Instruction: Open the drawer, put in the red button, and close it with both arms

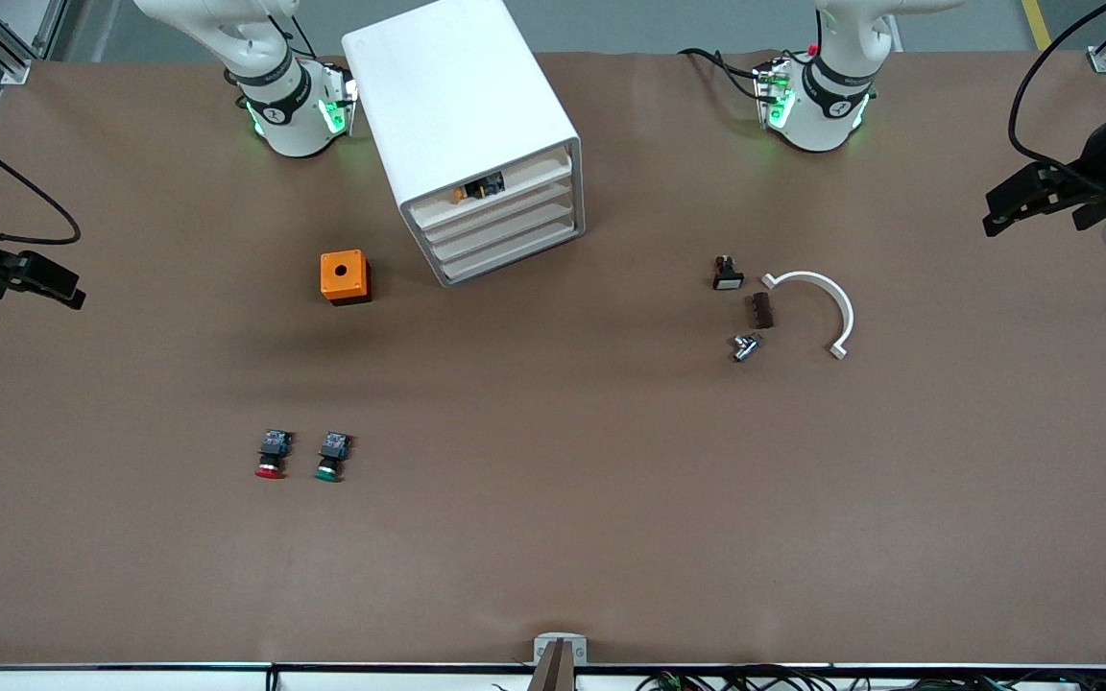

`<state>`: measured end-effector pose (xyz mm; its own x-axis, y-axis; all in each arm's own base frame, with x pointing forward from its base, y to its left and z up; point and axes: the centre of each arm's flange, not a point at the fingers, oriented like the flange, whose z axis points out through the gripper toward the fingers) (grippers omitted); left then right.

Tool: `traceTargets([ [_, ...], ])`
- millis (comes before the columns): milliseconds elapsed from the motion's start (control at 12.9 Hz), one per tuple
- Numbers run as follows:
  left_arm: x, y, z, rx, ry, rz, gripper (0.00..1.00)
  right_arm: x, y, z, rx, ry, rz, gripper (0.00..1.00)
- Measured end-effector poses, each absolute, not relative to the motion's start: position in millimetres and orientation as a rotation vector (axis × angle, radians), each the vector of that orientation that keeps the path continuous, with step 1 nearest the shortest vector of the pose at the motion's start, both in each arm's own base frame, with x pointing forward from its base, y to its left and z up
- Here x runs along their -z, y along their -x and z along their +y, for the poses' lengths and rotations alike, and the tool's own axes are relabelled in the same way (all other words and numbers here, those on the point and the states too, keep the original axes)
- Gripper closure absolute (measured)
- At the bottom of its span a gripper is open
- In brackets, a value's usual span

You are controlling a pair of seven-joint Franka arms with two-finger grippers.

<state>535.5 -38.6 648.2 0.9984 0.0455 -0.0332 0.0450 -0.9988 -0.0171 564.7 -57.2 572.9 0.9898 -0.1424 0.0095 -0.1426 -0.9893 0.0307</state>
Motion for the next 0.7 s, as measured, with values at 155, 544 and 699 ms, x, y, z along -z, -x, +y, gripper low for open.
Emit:
traceTargets([
  [155, -640.4, -546.2, -37.8, -0.070, 3.125, -0.073, 0.00, -571.0, -565.8, -57.2, -0.013, -3.102, -0.222, 0.00],
  [544, -593.7, -573.9, -45.1, -0.195, 3.121, -0.052, 0.00, -547.4, -586.3, -34.9, -0.050, -3.110, -0.163, 0.00],
  [699, -573.1, -582.9, -55.7, -0.251, 3.120, -0.078, 0.00, -531.6, -594.9, -14.0, -0.052, -3.127, -0.125, 0.00],
])
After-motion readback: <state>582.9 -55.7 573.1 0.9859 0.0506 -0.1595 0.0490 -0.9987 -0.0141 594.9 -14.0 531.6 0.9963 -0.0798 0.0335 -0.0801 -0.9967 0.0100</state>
